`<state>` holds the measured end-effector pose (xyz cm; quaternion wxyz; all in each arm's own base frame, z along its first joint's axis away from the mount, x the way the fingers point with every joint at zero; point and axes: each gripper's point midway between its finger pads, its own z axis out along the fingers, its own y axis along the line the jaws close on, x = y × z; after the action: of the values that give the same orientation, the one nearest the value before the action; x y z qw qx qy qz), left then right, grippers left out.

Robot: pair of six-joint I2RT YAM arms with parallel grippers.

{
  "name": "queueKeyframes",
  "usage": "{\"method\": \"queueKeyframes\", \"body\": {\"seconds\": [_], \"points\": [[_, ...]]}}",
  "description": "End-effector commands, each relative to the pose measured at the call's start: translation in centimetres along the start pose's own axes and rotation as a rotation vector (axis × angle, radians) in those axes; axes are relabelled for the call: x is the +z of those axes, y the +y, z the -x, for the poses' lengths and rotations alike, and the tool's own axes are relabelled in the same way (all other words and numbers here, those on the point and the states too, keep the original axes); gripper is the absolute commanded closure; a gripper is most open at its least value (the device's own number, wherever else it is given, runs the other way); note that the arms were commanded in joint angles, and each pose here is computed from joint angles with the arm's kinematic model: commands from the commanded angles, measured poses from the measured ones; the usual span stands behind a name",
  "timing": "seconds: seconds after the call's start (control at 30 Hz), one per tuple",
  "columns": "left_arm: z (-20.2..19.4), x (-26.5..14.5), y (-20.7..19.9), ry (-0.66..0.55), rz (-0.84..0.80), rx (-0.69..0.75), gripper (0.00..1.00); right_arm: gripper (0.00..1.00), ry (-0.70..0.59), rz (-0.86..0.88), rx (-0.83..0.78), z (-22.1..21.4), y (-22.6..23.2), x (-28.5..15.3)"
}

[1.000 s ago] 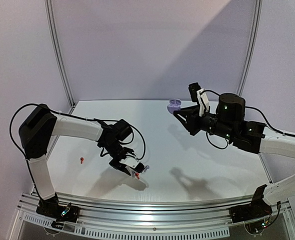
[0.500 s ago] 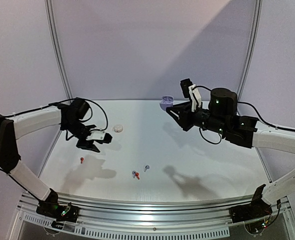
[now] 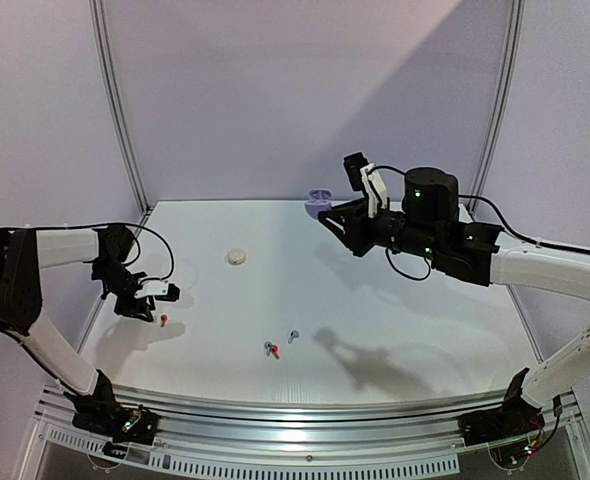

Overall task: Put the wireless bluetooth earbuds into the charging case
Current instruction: Move the left earbud to the corner of the board.

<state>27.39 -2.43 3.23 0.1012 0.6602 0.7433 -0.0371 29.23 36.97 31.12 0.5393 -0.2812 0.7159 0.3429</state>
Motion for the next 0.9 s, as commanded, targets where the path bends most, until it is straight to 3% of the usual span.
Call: {"method": "queueKeyframes", "body": {"seconds": [0.0,0.33,0.57,0.73,0.87], "points": [[-0.7,1.9,-0.5,0.016,-0.038,-0.005,0.68,0.92,-0.010,-0.015,-0.002,0.8,-0.4,-0.5],[1.0,4.0,-1.8,-0.002,-0.090,0.044,0.74,0.92,-0.013,-0.022,0.001,0.7,-0.5,-0.8],[-0.5,5.1,-0.7,0.075,-0.078,0.058,0.75,0.92,-0.010,-0.034,0.001,0.4,-0.7,-1.2],[1.9,4.9,-1.9,0.022,-0.116,0.106,0.77,0.92,-0.014,-0.042,0.001,0.4,-0.9,-1.4],[3.8,5.1,-3.4,0.000,-0.151,0.141,0.88,0.92,-0.010,-0.040,0.003,0.2,-0.8,-1.2]]}}
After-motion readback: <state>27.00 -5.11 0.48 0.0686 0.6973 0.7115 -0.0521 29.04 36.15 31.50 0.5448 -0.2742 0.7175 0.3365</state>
